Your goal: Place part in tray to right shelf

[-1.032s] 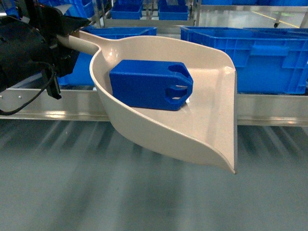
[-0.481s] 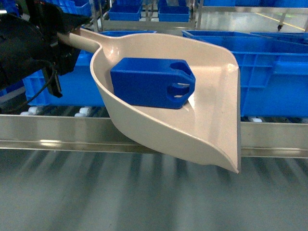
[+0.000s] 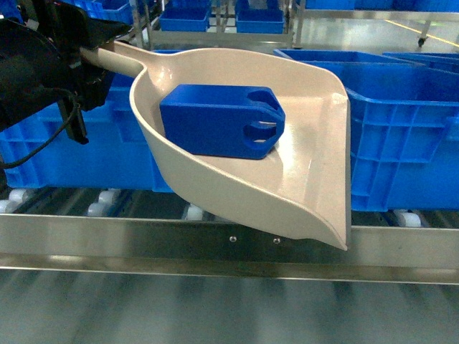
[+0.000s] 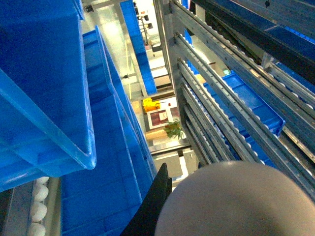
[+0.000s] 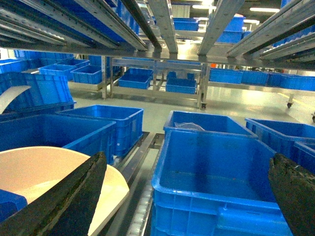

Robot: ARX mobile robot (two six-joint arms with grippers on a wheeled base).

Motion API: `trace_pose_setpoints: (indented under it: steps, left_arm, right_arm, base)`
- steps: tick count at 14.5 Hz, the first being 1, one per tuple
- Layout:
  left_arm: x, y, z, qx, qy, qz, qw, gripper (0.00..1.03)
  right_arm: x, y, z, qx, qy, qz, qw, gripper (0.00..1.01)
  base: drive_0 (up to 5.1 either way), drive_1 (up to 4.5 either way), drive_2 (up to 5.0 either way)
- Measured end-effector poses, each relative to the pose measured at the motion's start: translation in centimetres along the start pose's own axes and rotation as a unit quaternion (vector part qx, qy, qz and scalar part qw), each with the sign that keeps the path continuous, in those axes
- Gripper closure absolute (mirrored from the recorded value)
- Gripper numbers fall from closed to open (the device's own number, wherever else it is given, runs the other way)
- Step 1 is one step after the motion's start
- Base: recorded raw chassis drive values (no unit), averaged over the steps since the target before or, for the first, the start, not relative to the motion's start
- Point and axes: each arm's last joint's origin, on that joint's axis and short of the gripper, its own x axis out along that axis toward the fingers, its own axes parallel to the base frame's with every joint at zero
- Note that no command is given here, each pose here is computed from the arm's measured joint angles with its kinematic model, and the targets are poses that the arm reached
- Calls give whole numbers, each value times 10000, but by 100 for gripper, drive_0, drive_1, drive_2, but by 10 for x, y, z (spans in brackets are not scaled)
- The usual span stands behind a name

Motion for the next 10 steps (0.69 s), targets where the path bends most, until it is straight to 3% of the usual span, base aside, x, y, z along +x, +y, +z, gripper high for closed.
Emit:
trace_pose_setpoints:
  steps: [10]
  left_arm:
    - [0,0,0,-3,8,10,10000,91]
  right_arm:
    - [0,0,0,0,-2,0,10000,3]
  base:
    - [0,0,0]
